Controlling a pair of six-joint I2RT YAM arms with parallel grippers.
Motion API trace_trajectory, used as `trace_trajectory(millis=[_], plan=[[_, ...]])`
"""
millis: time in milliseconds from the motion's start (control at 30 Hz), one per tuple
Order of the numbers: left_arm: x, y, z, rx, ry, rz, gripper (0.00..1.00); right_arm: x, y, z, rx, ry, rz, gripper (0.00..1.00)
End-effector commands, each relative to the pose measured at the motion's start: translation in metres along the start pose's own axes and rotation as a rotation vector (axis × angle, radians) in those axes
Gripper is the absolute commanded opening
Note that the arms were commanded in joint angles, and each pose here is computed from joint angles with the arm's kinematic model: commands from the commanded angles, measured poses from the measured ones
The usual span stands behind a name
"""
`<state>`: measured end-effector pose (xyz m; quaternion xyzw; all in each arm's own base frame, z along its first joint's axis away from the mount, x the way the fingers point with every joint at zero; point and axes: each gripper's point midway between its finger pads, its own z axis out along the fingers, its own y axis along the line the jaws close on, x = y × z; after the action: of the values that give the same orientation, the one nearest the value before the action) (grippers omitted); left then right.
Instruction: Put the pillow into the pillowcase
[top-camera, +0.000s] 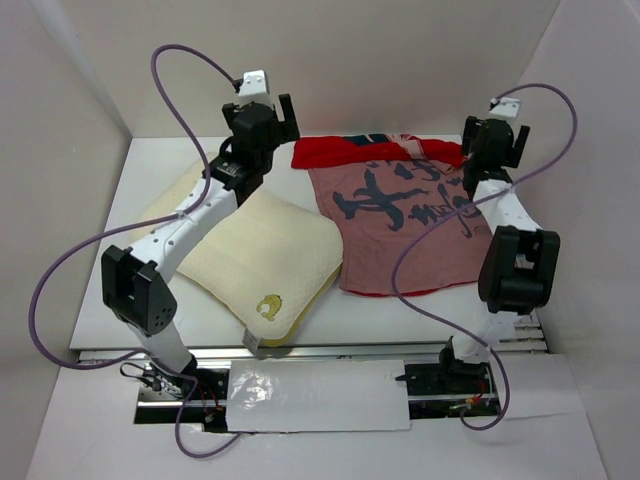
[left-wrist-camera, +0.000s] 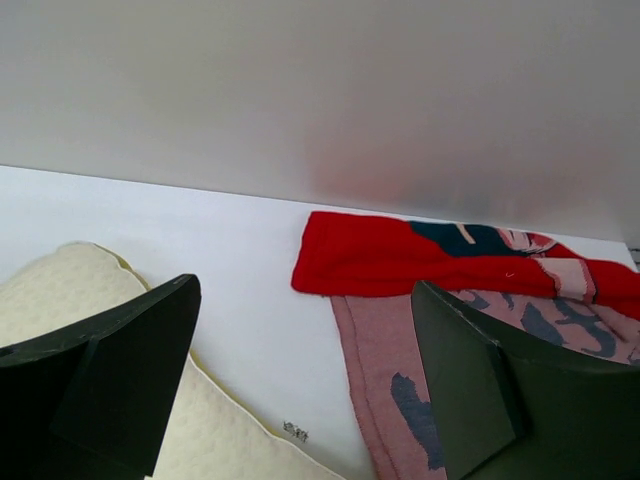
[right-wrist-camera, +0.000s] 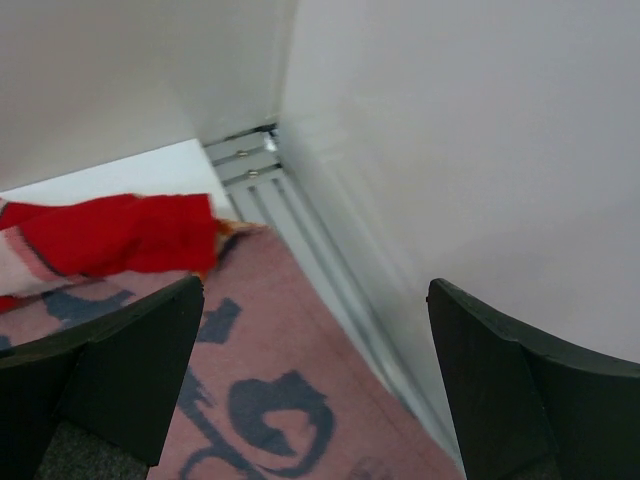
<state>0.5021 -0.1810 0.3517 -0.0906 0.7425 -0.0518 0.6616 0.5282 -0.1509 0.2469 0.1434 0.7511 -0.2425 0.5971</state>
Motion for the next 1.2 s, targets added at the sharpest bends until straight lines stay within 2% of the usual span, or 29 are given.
trace_trajectory(millis=[0, 167, 200, 267, 333, 433, 467, 500, 533, 600, 667, 700, 733, 867, 900, 967, 1033, 1067, 1167], plan=[[-0.028, 0.001, -0.013, 0.009, -0.066, -0.056, 0.99, -0.066, -0.061, -0.026, 0.057, -0.223, 0.139, 1.00], [-0.024, 0.005, -0.021, -0.008, -0.046, -0.039, 0.99, -0.073, -0.119, -0.041, 0.134, -0.277, 0.199, 1.00], [-0.023, 0.001, -0.023, 0.001, -0.044, -0.038, 0.99, -0.061, -0.137, -0.042, 0.165, -0.264, 0.196, 1.00], [-0.026, 0.002, -0.031, 0.001, -0.044, -0.027, 0.99, -0.064, -0.144, -0.047, 0.175, -0.268, 0.128, 1.00], [-0.021, -0.011, -0.039, 0.051, -0.026, -0.020, 0.99, -0.063, -0.122, -0.056, 0.052, -0.275, -0.012, 1.00], [0.006, -0.036, -0.061, 0.136, 0.046, 0.021, 0.99, -0.091, -0.090, -0.095, -0.141, -0.335, -0.075, 1.00], [0.019, -0.042, -0.069, 0.151, 0.077, 0.015, 0.99, -0.110, -0.080, -0.115, -0.221, -0.389, -0.029, 1.00], [0.025, -0.049, -0.078, 0.170, 0.095, 0.005, 0.99, -0.106, -0.076, -0.119, -0.253, -0.355, -0.003, 1.00], [0.033, -0.054, -0.087, 0.177, 0.115, 0.001, 0.99, -0.125, -0.076, -0.126, -0.273, -0.366, 0.035, 1.00], [0.067, -0.073, -0.111, 0.212, 0.190, 0.002, 0.99, -0.126, -0.066, -0.132, -0.302, -0.305, 0.118, 1.00], [0.092, -0.087, -0.135, 0.231, 0.233, 0.020, 0.99, -0.146, -0.037, -0.149, -0.345, -0.295, 0.206, 1.00], [0.114, -0.085, -0.145, 0.211, 0.292, 0.015, 0.99, -0.135, -0.026, -0.146, -0.329, -0.232, 0.212, 1.00], [0.131, -0.088, -0.154, 0.211, 0.336, 0.025, 0.99, -0.148, 0.003, -0.160, -0.399, -0.239, 0.207, 1.00], [0.190, -0.101, -0.202, 0.246, 0.495, 0.087, 0.99, -0.137, 0.038, -0.165, -0.477, -0.132, 0.289, 1.00], [0.213, -0.096, -0.212, 0.235, 0.549, 0.106, 0.99, -0.131, 0.052, -0.167, -0.528, -0.102, 0.300, 1.00], [0.234, -0.082, -0.226, 0.198, 0.612, 0.134, 0.98, -0.109, 0.062, -0.166, -0.539, -0.046, 0.315, 1.00], [0.261, -0.059, -0.235, 0.095, 0.686, 0.106, 0.81, -0.098, 0.064, -0.167, -0.525, -0.035, 0.333, 1.00], [0.278, -0.033, -0.241, -0.001, 0.739, 0.102, 0.65, -0.082, 0.069, -0.168, -0.513, -0.014, 0.334, 1.00], [0.302, 0.009, -0.246, -0.135, 0.814, 0.073, 0.45, -0.073, 0.080, -0.176, -0.525, 0.003, 0.338, 1.00]])
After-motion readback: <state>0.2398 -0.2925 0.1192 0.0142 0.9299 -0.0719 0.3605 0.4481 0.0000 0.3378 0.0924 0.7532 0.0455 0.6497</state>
